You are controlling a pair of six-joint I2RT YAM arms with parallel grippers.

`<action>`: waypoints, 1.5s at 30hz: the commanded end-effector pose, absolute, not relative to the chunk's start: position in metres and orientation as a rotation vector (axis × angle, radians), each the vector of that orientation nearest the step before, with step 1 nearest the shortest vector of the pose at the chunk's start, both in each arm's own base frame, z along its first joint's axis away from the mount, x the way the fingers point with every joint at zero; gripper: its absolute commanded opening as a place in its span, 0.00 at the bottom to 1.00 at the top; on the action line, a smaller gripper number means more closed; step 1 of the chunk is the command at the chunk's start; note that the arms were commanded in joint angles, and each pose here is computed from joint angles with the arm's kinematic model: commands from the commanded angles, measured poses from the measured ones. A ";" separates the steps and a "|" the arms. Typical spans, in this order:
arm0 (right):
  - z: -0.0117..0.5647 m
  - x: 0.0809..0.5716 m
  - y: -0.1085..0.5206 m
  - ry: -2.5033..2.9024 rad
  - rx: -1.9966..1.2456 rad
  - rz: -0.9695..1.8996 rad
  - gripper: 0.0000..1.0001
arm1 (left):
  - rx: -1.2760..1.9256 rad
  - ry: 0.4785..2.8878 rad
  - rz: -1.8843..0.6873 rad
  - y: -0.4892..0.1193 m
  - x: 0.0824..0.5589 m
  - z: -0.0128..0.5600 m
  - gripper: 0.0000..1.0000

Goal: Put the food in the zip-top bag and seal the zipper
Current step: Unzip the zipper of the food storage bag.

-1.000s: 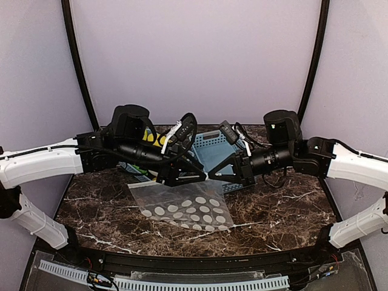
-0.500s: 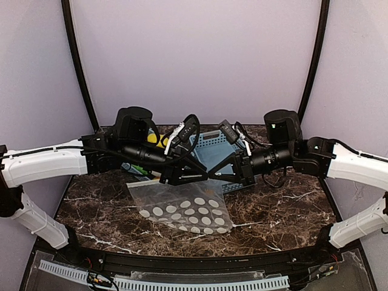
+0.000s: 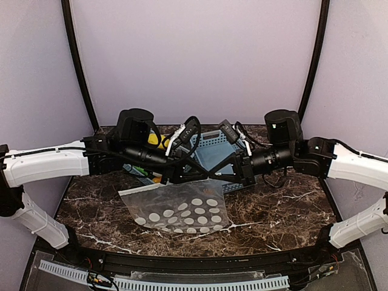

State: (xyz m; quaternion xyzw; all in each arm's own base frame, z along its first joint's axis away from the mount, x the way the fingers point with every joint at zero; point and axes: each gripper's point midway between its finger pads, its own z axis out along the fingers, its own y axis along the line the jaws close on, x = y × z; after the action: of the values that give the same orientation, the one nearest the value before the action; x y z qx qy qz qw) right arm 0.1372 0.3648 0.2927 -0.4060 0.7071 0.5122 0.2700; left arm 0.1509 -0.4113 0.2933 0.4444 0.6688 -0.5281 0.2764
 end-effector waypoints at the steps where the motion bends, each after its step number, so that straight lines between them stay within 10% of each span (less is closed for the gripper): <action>1: 0.310 0.138 0.364 1.830 -1.075 1.359 0.00 | 1.207 1.787 -1.436 -0.411 0.147 0.291 0.03; 45: 0.288 0.201 0.322 1.928 -0.764 0.894 0.00 | 1.223 1.892 -1.275 -0.391 0.150 0.270 0.01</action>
State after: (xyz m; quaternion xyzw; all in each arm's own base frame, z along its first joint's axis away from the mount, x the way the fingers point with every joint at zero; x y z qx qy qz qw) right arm 0.1752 0.3399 0.2866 -0.3548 0.7514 0.4042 0.3824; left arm 0.1686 -0.4095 0.2844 0.4385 0.6876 -0.4873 0.3122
